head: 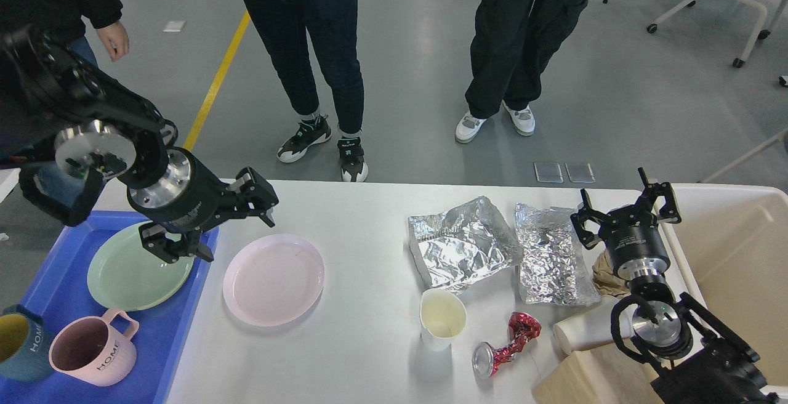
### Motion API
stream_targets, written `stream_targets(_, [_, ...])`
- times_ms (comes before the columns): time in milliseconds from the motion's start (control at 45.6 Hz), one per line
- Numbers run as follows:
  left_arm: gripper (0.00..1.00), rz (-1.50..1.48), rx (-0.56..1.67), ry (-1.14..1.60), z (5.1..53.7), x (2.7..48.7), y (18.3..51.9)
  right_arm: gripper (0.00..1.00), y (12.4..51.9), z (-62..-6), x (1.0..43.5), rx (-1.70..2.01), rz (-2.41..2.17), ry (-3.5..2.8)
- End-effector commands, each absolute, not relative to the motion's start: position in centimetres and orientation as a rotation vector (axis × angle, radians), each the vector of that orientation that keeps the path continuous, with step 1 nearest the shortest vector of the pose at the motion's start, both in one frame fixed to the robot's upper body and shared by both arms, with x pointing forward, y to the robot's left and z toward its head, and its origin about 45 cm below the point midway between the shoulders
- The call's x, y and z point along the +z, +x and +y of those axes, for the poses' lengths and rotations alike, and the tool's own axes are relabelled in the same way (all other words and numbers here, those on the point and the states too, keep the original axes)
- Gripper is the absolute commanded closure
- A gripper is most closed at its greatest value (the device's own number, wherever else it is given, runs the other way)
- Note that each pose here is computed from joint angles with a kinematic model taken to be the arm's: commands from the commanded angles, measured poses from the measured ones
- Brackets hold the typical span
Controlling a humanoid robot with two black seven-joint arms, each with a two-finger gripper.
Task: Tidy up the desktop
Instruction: 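Raise the left gripper and move it toward the pink plate, then lower the left gripper to the pink plate rim and grip it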
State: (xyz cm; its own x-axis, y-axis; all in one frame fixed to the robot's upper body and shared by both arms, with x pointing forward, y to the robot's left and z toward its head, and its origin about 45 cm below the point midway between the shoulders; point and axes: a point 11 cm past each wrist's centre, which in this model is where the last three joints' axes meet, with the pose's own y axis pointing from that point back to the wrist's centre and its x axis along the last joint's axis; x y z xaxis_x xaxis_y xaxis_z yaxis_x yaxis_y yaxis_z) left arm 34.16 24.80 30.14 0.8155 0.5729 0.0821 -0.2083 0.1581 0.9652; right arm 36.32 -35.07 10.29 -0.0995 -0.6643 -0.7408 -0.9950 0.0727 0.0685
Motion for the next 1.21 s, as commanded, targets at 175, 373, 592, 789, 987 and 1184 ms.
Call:
stream_targets(175, [0.04, 0.32, 0.582, 1.262, 23.6, 25.7, 33.8, 0.0, 36.3, -35.1, 10.2, 0.806, 1.824, -1.643])
stream_targets(373, [0.04, 0.407, 0.657, 1.214, 24.6, 24.0, 33.4, 0.0, 36.3, -35.1, 10.2, 0.806, 1.824, -1.643])
stream_targets(592, [0.05, 0.49, 0.741, 1.204, 24.8, 16.8, 32.2, 0.0, 36.3, -35.1, 10.3, 0.804, 1.822, -1.643])
stream_targets(789, [0.07, 0.485, 0.797, 1.207, 24.7, 14.2, 31.0, 0.0, 36.3, -35.1, 10.3, 0.806, 1.822, -1.644])
stream_targets(987, [0.11, 0.531, 0.934, 1.189, 27.2, 13.4, 30.9, 0.0, 36.3, -35.1, 10.3, 0.806, 1.822, -1.644])
stream_targets(1184, [0.1, 0.608, 1.055, 1.224, 30.5, 11.1, 29.2, 0.0, 36.3, -35.1, 10.3, 0.804, 1.822, -1.643])
